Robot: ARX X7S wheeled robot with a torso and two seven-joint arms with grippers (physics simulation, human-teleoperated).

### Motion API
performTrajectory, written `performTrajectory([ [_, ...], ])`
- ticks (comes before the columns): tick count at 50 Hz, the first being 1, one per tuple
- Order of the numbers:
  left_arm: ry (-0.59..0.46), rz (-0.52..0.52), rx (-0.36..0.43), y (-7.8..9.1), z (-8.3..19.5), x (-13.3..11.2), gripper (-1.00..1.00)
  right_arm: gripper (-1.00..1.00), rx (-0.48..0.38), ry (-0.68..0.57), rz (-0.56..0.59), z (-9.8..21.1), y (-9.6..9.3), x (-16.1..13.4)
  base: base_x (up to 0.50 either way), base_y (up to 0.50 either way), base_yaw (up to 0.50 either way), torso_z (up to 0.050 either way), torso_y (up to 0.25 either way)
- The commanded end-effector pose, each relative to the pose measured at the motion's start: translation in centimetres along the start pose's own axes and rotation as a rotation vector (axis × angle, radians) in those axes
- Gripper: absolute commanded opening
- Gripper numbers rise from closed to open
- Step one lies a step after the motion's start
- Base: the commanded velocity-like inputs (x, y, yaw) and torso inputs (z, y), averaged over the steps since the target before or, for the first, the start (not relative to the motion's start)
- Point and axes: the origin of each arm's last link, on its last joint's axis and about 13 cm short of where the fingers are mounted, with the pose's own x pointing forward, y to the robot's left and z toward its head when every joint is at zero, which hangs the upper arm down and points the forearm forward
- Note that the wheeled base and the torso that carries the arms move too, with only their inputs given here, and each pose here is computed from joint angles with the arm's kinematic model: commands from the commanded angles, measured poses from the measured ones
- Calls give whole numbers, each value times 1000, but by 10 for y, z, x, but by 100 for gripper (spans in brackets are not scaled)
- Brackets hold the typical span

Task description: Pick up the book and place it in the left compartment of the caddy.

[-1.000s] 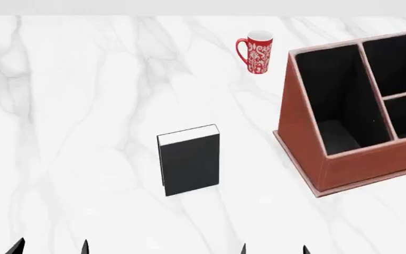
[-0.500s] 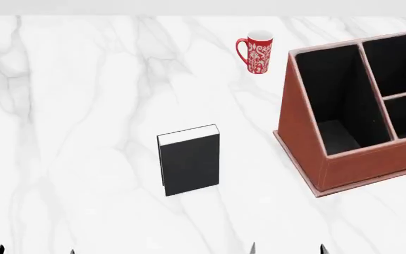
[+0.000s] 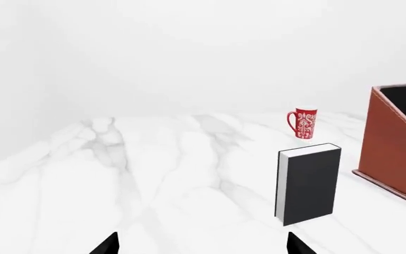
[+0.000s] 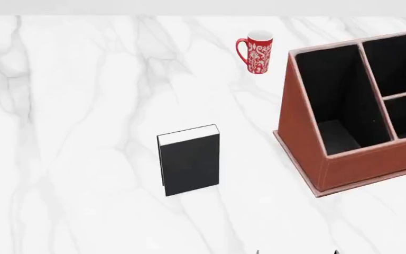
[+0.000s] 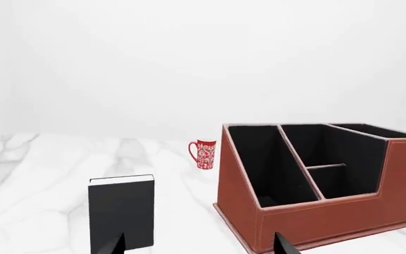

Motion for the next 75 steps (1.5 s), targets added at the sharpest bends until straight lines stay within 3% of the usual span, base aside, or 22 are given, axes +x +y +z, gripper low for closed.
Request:
performTrajectory([
  [1, -15, 6, -11, 2, 11, -12, 100, 100, 11, -14, 5, 12, -2, -9, 0, 0, 0, 0, 0],
  [14, -19, -23, -17, 0, 13, -16, 100, 100, 33, -39, 4, 19, -8, -13, 17, 0, 0, 0, 0],
  [37, -31, -25, -19, 0, 14, -17, 100, 100, 22, -86, 3, 21, -10, -17, 457, 0, 0, 0, 0],
  [41, -35, -27, -19, 0, 14, -18, 100, 100, 56, -64, 18, 21, -11, -17, 0, 0, 0, 0, 0],
  [57, -35, -32, -19, 0, 14, -18, 100, 100, 72, -48, 5, 20, -13, -13, -3, -473, 0, 0, 0],
  [60, -36, -32, -19, 0, 15, -19, 100, 100, 34, -60, -16, 21, -12, -13, 0, 0, 0, 0, 0],
  [66, -36, -34, -20, 0, 15, -19, 100, 100, 91, -127, 50, 26, -13, -19, 43, 0, 0, 0, 0],
  [75, -38, -37, -19, 0, 15, -20, 100, 100, 75, -104, 32, 24, -13, -17, 500, 0, 0, 0, 0],
])
